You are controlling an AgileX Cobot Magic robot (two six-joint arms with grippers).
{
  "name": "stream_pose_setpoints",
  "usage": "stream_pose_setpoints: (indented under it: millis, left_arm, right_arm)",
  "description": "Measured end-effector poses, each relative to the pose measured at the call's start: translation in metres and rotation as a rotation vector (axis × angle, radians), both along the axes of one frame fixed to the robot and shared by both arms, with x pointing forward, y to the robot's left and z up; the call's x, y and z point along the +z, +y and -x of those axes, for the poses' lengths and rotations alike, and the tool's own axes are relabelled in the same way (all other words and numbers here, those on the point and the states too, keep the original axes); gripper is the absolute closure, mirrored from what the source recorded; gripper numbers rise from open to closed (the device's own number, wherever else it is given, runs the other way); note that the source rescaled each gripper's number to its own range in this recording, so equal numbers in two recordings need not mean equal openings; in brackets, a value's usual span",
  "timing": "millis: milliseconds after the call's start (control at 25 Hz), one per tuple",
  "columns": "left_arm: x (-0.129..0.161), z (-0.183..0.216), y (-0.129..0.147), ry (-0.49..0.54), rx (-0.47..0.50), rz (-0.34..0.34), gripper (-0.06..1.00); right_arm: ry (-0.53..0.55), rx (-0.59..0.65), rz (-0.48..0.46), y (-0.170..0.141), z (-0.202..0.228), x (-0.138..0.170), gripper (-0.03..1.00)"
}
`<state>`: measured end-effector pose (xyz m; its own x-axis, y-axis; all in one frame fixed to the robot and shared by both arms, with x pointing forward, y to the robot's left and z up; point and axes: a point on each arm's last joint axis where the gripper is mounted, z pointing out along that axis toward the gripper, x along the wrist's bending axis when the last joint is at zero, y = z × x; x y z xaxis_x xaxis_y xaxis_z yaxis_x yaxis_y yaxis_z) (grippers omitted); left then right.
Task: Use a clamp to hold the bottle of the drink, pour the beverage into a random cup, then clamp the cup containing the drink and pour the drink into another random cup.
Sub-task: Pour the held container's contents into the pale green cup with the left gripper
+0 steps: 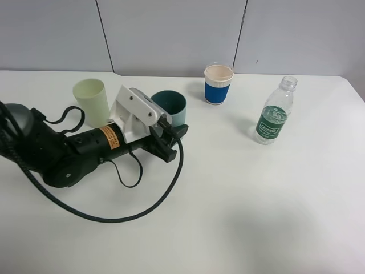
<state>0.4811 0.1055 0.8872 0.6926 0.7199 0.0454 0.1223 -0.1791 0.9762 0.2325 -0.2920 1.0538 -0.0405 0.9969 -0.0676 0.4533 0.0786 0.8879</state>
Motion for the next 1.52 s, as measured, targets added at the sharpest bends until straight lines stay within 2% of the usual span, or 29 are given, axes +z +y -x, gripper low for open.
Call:
stream_pose_setpoints:
  millis: [360, 760, 1000, 1200, 1520]
  left_arm:
    - [0.002, 0.035, 0.04, 0.065, 0.128, -0.017, 0.91]
    - [0.007, 0.057, 0.084, 0.106, 0.386, -0.007, 0.91]
    - [0.019, 0.051, 0.105, 0.076, 0.556, 0.052, 0.91]
    - [0.022, 0.042, 0.128, 0.062, 0.674, 0.067, 0.91]
    - [0.023, 0.032, 0.159, 0.045, 0.754, 0.055, 0.91]
  right_arm:
    - [0.0, 0.0, 0.0, 0.0, 0.0, 0.0, -0.02]
    - [0.0, 0.0, 0.0, 0.0, 0.0, 0.0, -0.02]
    - [0.0, 0.0, 0.0, 0.0, 0.0, 0.0, -0.02]
    - [0.0, 0.0, 0.0, 0.0, 0.0, 0.0, -0.02]
    - [0.0, 0.0, 0.0, 0.0, 0.0, 0.0, -0.02]
